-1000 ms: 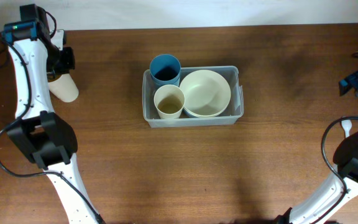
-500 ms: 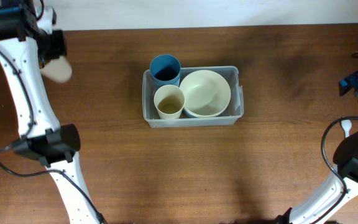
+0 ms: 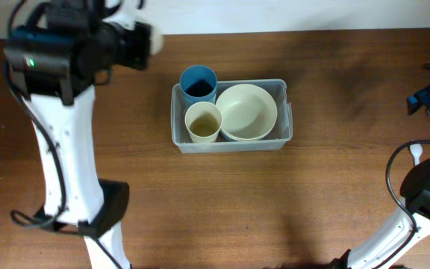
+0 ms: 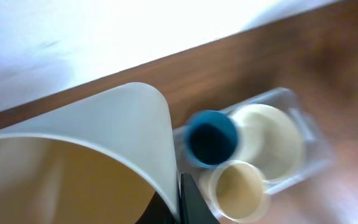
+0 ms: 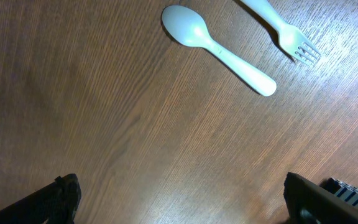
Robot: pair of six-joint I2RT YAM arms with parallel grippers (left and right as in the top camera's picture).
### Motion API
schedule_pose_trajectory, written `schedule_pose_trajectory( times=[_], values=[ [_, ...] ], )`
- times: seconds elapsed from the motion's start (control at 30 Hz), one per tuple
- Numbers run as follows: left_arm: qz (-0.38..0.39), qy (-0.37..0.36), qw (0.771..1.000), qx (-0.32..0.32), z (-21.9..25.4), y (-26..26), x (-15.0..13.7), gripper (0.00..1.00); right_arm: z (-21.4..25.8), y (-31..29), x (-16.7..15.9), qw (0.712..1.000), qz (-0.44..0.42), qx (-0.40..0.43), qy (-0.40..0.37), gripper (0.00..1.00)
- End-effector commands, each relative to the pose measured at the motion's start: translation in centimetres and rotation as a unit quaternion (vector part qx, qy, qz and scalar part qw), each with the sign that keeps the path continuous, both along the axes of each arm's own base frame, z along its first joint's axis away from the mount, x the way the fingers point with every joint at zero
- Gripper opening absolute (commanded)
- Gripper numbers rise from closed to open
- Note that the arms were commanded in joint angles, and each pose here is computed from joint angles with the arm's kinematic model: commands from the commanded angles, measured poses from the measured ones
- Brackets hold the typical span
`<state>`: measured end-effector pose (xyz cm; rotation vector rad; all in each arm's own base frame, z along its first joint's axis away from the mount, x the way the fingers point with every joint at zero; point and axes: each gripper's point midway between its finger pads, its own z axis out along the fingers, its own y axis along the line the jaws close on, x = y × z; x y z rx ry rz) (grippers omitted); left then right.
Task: Pack container
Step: 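Carry the second cream cup and stack it into the first cream cup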
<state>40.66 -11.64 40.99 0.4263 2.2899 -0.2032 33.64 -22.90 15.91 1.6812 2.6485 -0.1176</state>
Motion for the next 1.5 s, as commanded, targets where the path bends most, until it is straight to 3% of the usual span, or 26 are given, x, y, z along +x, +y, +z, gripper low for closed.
schedule_pose_trajectory(
  times=[0.0,0.2,0.4,0.6,0.87,1.13,1.47],
  values=[
    [-0.016,-0.013,0.999,-0.026,2.5,-1.5,-3.7,0.01,-0.2,-0.1,-0.1,1.000,-0.001,-0.005,0.007,0.99],
    [-0.091,0.051,0.993,-0.060,1.2,-5.4,-7.9,0.02,-0.2,-0.1,-0.1,1.000,-0.001,-0.005,0.007,0.99],
    [-0.129,0.128,0.981,-0.073,-1.9,-7.4,-10.0,0.02,-0.2,-0.1,-0.1,1.000,-0.001,-0.005,0.007,0.99],
    [-0.116,0.196,0.973,-0.045,-6.1,-7.3,-10.0,0.02,-0.2,-0.1,-0.1,1.000,-0.001,-0.005,0.007,0.99],
    [-0.102,0.234,0.967,-0.021,-8.8,-6.9,-9.7,0.02,-0.2,-0.1,-0.1,1.000,-0.001,-0.005,0.007,0.99],
    [-0.117,0.199,0.973,-0.024,-9.0,-7.8,-7.5,0.02,-0.2,-0.1,-0.1,1.000,-0.001,-0.004,0.006,0.99],
    [-0.122,0.198,0.972,-0.020,-9.2,-7.9,-7.3,0.01,-0.2,-0.1,-0.1,1.000,-0.001,-0.005,0.007,0.99]
  ],
)
